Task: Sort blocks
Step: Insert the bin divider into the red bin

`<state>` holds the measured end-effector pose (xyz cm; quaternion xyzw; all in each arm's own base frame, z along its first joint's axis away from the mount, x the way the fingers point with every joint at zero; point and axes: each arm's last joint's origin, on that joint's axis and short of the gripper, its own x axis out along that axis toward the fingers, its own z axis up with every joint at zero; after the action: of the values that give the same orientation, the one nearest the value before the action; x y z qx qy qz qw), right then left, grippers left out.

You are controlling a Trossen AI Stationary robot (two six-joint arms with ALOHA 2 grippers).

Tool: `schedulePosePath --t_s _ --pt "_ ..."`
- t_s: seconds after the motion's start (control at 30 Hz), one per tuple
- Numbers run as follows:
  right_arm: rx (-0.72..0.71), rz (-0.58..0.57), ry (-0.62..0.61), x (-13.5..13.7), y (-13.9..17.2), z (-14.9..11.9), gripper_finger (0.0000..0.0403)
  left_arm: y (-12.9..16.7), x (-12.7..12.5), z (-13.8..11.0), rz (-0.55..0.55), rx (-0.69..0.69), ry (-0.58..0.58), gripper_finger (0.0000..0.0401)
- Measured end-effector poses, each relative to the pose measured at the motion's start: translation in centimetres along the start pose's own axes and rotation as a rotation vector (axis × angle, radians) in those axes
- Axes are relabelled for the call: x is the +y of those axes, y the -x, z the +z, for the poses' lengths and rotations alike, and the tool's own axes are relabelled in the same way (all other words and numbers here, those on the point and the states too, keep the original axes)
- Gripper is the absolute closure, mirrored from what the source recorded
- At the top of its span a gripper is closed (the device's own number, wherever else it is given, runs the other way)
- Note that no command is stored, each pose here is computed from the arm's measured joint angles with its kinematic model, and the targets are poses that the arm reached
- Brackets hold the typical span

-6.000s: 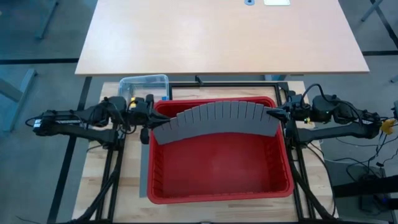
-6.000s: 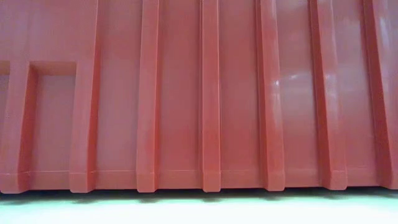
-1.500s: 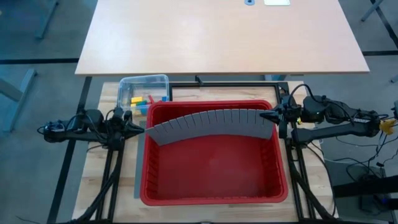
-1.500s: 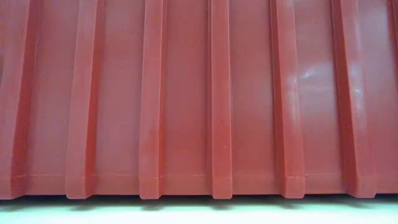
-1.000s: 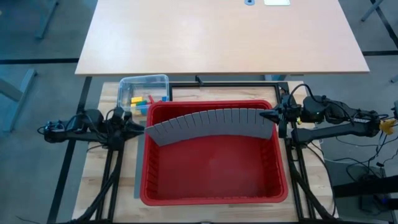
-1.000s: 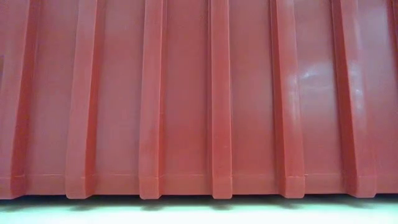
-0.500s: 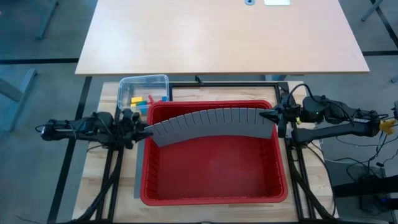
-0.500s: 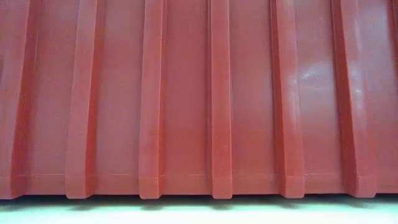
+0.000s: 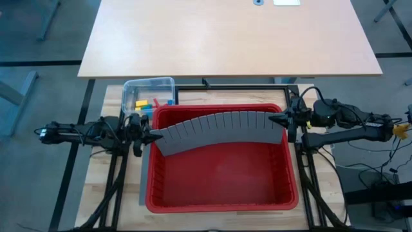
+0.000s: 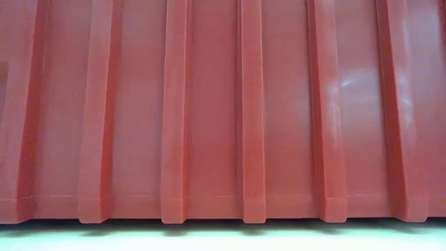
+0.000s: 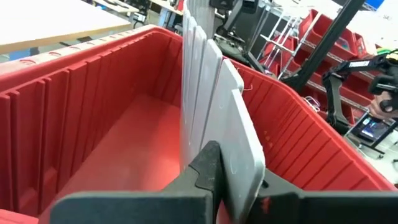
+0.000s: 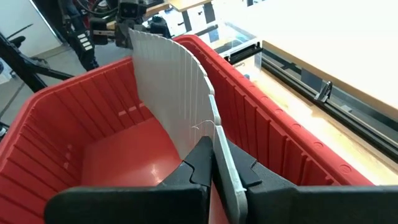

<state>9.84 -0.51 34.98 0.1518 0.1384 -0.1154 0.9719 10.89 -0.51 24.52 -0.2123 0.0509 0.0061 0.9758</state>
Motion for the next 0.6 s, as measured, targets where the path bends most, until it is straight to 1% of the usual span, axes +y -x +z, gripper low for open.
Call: schedulePosePath --t_s 0.13,0.4,0.6 --pt "-0.004 0.001 -0.001 0.0 0.0 0.0 0.0403 0.2 -0.3 0.6 -0.012 -0.013 -0.007 0.0400" --pt "-0.016 0.004 -0.009 0.0 0.0 0.1 0.0403 0.4 -1.2 2.5 -0.047 -0.048 -0.031 0.0401" --pt "-0.018 0.007 -0.006 0.1 0.0 0.2 0.0403 -0.1 -1.4 2.7 -0.059 -0.015 -0.035 0.0401"
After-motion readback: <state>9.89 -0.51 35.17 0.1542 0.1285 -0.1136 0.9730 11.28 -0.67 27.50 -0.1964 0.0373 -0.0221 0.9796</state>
